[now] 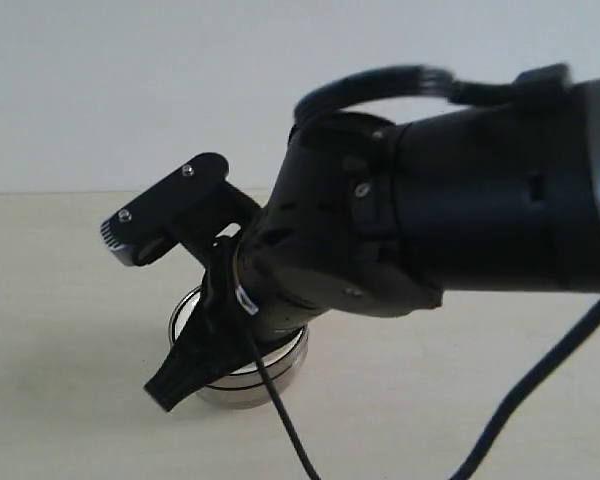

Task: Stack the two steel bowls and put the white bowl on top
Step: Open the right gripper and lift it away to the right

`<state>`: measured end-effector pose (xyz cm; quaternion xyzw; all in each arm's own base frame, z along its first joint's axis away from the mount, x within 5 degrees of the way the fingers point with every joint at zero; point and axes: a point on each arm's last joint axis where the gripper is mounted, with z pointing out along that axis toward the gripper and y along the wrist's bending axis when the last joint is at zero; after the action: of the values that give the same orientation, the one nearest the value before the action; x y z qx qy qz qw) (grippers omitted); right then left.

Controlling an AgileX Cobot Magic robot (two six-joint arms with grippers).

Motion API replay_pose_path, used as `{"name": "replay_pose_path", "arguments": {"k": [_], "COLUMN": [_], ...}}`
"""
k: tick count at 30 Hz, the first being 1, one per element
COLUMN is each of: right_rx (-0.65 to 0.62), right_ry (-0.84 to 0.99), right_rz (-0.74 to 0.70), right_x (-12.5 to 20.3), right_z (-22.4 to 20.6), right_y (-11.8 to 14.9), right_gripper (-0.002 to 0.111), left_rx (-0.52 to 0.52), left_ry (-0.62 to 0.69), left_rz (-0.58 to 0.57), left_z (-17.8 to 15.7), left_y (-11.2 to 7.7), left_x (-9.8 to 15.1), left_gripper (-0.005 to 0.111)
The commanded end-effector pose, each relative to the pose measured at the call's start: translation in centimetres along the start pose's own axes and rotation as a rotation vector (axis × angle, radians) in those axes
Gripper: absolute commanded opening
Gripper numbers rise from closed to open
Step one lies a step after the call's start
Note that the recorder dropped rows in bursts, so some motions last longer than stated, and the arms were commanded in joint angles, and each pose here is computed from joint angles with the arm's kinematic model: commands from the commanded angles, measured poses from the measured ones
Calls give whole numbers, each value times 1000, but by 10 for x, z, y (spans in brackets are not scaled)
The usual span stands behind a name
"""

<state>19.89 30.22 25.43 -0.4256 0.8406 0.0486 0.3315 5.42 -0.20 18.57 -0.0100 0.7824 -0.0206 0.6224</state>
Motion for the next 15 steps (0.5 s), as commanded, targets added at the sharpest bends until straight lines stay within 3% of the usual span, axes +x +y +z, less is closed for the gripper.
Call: {"name": "replay_pose_path", "arguments": {"k": [1,9,15], "right_rx": [30,119,77], "right_ry": [-35,-100,-241], "right_rz": [8,17,79], "right_x": [-3,-1,7], "right_z": [-31,-99,-162], "right_y": [-12,-39,-53], "right_gripper": [0,0,0], "left_rx": [5,5,5], "left_ry": [-7,-7,-7], "left_rz": [-4,-4,-4], "left_z": [0,0,0], "left_y": [0,0,0], "left_x": [0,0,0], "left_gripper": [4,4,4]}}
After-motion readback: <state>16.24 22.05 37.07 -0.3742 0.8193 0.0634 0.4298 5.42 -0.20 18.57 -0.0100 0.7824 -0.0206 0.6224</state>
